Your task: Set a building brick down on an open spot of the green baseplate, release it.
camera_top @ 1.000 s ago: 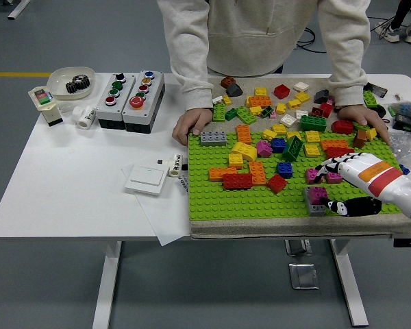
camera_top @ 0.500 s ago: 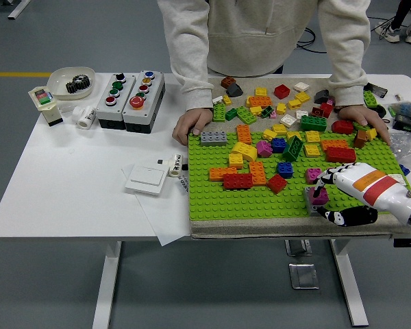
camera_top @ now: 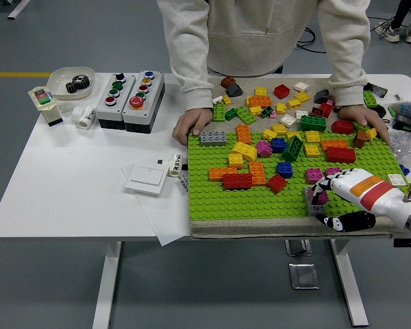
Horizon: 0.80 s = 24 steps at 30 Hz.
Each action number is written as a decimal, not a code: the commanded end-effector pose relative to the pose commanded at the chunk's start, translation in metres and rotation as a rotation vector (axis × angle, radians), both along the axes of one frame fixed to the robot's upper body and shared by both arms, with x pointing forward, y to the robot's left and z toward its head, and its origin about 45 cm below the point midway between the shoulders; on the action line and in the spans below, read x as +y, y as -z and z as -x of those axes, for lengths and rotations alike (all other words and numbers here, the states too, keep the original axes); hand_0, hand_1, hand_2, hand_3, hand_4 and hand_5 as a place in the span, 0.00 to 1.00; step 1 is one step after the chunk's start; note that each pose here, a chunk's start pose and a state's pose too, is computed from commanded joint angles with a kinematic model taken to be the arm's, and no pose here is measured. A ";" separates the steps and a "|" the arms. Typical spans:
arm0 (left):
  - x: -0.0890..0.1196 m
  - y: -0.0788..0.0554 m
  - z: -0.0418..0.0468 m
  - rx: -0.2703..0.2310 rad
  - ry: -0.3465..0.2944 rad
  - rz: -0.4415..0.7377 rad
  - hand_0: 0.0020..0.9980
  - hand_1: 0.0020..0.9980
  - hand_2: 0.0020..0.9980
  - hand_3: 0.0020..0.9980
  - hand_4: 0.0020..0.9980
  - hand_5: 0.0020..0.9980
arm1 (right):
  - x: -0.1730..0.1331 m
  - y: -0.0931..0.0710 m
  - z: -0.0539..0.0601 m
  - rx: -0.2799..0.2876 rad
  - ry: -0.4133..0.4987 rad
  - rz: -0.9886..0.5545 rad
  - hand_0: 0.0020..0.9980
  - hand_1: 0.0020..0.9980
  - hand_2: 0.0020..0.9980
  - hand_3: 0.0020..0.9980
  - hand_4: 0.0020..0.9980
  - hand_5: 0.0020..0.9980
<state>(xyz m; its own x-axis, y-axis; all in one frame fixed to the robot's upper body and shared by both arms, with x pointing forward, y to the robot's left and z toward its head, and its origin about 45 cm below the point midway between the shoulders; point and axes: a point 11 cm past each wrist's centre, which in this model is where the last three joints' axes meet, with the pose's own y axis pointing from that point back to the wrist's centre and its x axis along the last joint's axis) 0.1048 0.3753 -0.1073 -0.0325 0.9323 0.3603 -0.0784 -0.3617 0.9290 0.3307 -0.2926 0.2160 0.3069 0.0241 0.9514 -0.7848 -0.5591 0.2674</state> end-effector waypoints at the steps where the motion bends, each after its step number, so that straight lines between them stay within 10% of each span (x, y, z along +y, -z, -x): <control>1: 0.000 0.000 0.0000 0.000 0.000 0.000 0.61 0.68 0.64 0.55 0.55 0.59 | 0.000 0.000 0.000 0.001 0.000 0.001 0.67 0.65 0.71 0.56 0.70 0.39; 24: 0.001 0.000 0.0022 0.013 0.011 -0.004 0.61 0.68 0.64 0.55 0.55 0.59 | -0.001 0.011 0.000 0.035 0.011 0.007 0.67 0.65 0.71 0.57 0.72 0.38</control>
<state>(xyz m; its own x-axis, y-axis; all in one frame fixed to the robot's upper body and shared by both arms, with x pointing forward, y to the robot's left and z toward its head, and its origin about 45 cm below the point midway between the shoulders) 0.1026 0.3762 -0.1074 -0.0172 0.9312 0.3641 -0.0703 -0.3644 0.9286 0.3308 -0.2938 0.2053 0.3408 0.0267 0.9398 -0.7809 -0.5486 0.2987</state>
